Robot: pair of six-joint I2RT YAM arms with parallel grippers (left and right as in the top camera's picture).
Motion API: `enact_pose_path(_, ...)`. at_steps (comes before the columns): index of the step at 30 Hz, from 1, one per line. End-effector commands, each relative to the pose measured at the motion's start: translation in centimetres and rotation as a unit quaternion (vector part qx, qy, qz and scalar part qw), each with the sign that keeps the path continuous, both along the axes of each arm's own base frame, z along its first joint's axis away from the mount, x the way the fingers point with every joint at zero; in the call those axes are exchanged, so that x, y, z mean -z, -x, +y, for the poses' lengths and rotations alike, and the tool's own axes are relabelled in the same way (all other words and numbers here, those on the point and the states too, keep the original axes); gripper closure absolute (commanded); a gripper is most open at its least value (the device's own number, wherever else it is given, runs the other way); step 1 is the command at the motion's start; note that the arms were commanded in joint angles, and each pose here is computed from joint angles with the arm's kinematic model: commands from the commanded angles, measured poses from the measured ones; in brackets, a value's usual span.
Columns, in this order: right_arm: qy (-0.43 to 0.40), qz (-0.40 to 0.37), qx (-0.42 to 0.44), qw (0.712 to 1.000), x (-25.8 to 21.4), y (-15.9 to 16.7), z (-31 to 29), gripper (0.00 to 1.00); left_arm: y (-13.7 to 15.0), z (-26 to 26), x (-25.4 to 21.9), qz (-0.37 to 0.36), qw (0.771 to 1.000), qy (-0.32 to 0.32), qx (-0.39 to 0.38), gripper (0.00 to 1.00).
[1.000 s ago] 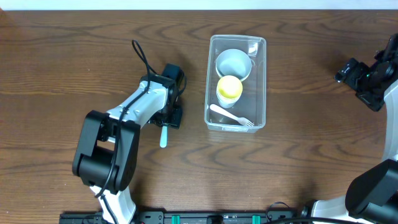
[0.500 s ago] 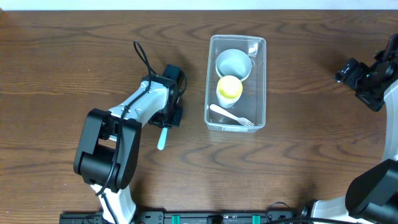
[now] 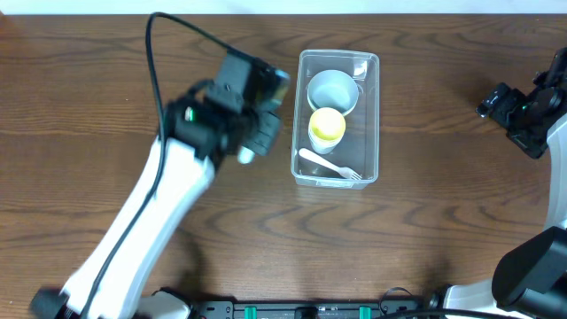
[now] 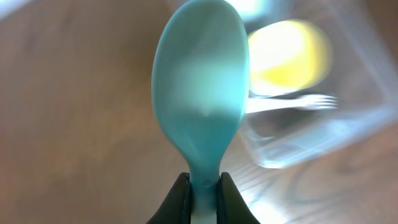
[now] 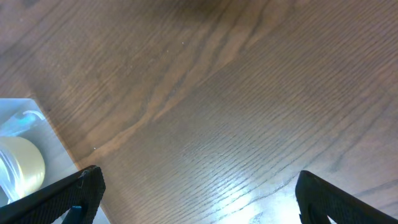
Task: Pack container
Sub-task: 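Drop the mint spoon into the container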
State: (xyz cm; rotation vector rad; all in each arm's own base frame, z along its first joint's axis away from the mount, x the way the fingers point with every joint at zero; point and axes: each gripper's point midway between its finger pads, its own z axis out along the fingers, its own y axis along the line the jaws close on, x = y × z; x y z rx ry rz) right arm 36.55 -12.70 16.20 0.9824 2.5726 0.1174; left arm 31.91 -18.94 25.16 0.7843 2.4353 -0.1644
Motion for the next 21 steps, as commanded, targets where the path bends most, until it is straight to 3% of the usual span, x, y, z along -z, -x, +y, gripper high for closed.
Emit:
enact_pose_path(1, 0.002, 0.004, 0.004, 1.000, 0.2, 0.1, -0.3, 0.01, 3.1, -4.2, 0.0, -0.040, 0.980, -0.055, 0.187, 0.94)
enact_pose_path(7, 0.002, 0.004, 0.004, 1.000, 0.2, 0.1, -0.3, 0.01, 5.2, -9.0, 4.1, -0.034, 0.933, -0.119, 0.338, 0.94)
enact_pose_path(12, 0.002, 0.004, 0.004, 1.000, 0.2, 0.1, -0.3, 0.01, 5.3, -11.4, 9.9, 0.008, 0.902, -0.162, 0.400, 0.94)
enact_pose_path(21, 0.002, 0.004, 0.004, 1.000, 0.2, 0.1, -0.3, 0.01, 3.6, -12.9, 15.1, 0.025, 0.891, -0.194, 0.409, 0.92)
